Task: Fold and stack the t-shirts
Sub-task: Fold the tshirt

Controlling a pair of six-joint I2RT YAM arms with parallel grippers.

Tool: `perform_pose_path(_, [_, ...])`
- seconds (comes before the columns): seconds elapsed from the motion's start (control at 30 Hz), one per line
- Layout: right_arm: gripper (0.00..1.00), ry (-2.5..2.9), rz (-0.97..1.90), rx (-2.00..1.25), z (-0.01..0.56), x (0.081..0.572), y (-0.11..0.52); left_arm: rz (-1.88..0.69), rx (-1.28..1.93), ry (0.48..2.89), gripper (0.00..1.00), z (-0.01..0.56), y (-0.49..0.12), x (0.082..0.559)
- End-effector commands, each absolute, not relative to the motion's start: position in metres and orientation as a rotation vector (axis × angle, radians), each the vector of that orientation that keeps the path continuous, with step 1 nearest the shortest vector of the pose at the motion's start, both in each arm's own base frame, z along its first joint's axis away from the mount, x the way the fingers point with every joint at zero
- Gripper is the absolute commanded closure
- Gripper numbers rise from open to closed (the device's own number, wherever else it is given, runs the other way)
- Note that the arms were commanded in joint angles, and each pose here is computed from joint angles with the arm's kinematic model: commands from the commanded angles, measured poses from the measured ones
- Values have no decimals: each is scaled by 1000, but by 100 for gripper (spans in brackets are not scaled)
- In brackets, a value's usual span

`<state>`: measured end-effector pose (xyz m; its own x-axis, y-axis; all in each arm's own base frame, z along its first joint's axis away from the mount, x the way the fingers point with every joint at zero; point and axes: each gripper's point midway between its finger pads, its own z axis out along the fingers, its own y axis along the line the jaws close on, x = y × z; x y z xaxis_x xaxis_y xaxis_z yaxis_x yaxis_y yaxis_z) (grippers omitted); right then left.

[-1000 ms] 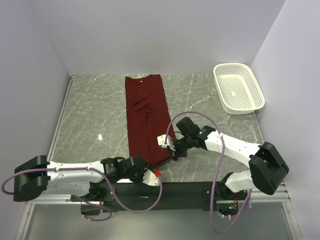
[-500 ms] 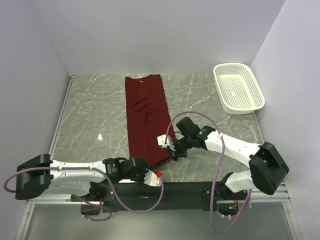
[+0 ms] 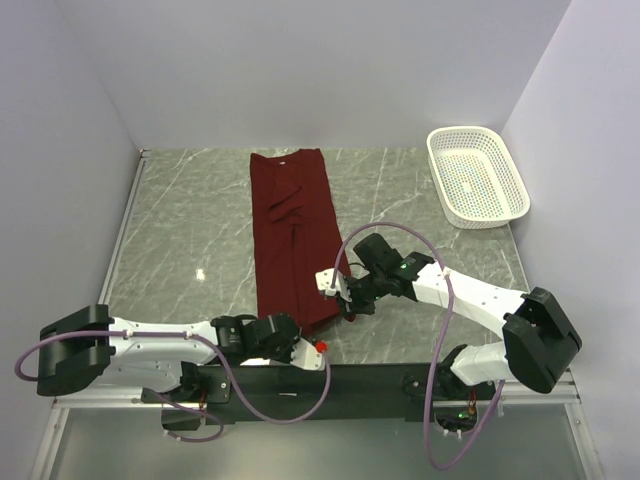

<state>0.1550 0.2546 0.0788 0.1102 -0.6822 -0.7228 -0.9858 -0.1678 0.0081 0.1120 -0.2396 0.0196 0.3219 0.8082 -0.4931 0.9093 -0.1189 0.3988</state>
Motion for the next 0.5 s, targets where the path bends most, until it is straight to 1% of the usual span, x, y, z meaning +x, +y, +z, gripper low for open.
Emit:
perform_pose_path(0.0, [100,1553,828,-1882,100,160,261,-166,1897,1532,99,35,-244,120])
perform_pose_path(0.23, [100,1574,835,-1888,98,160,261,-258,1874,1479,100,59,-251,113])
perform_pose_path(0.47, [100,1594,858,-1891,101,160,262,-377,1861,1416,100,86,-250,115])
